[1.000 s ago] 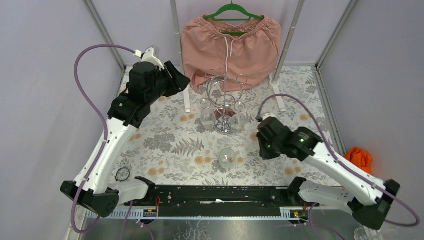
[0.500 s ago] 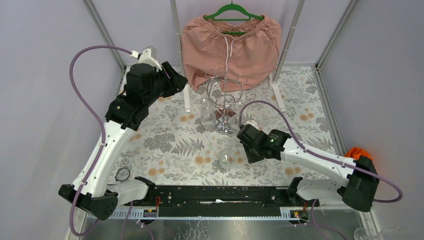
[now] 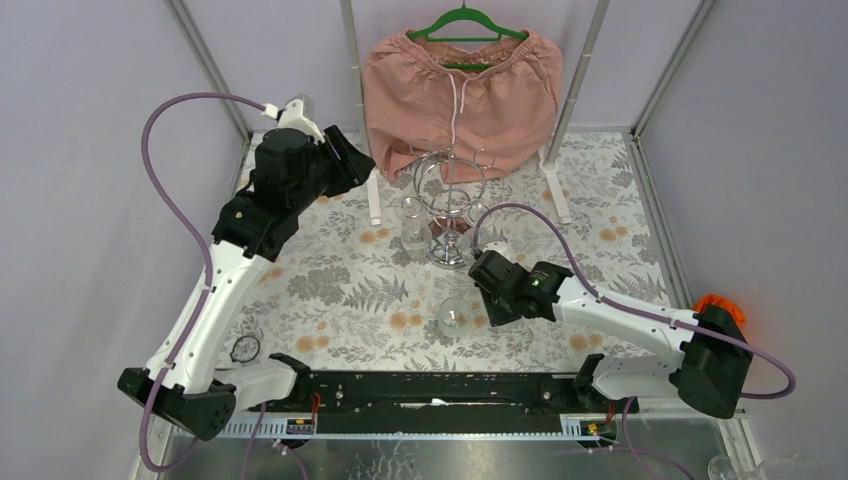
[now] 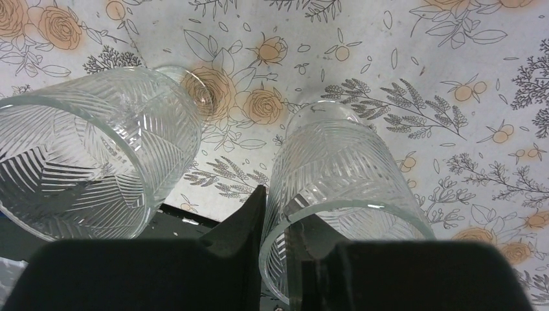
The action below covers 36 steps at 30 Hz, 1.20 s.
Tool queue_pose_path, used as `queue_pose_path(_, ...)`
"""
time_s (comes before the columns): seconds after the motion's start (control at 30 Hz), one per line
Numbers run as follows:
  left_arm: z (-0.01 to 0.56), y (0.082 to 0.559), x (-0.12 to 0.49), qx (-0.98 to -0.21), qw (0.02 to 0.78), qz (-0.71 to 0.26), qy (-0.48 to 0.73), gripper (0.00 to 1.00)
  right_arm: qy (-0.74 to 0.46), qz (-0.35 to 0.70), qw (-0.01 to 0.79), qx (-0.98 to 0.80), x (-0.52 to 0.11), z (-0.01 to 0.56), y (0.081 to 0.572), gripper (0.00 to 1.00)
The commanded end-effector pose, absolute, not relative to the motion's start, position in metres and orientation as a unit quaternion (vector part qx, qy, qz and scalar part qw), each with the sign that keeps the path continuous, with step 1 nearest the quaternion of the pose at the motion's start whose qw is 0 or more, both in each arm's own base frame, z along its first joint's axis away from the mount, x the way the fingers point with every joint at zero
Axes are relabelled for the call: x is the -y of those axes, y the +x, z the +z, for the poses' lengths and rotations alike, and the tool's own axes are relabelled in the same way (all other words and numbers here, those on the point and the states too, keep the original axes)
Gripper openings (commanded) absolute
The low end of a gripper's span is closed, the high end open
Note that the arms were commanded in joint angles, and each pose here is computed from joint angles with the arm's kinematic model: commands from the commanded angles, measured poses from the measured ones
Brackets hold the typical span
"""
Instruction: Take the wine glass off the wine glass rack
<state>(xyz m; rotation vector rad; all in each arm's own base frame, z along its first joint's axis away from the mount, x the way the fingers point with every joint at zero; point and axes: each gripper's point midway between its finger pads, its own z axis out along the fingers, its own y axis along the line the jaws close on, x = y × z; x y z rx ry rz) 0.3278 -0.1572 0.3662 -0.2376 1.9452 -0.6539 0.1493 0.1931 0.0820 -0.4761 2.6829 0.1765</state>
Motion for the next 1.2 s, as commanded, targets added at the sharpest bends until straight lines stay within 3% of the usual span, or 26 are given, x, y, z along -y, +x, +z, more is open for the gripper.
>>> queue_pose_path(0.0,0.36,0.327,0.154,-0.814,0.513,-0.257,-0.097,0.56,-0.174,0.074,0.211,-0.959,-0.2,0.081,0.151,0.0)
queue_pose_path(0.33,0.355,0.324,0.162,-0.815,0.501,-0.276,-0.091,0.57,-0.176,0.075,0.192,-0.963,-0.198,0.075,0.144,0.01)
queue_pose_path(0.47,0.352,0.32,0.169,-0.818,0.486,-0.295,-0.088,0.58,-0.173,0.076,0.19,-0.964,-0.198,0.074,0.143,0.15)
queue_pose_path(0.77,0.346,0.319,0.172,-0.822,0.476,-0.301,-0.088,0.59,-0.173,0.075,0.189,-0.964,-0.199,0.076,0.143,0.32)
queue_pose_path(0.83,0.344,0.319,0.172,-0.823,0.474,-0.3,-0.088,0.59,-0.172,0.071,0.192,-0.964,-0.198,0.08,0.145,0.43)
queue_pose_path(0.97,0.342,0.32,0.172,-0.825,0.473,-0.297,-0.089,0.59,-0.168,0.063,0.204,-0.962,-0.195,0.091,0.149,0.49)
queue_pose_path(1.17,0.338,0.321,0.172,-0.824,0.472,-0.3,-0.094,0.59,-0.162,0.088,0.239,-0.953,-0.2,0.131,0.155,0.5)
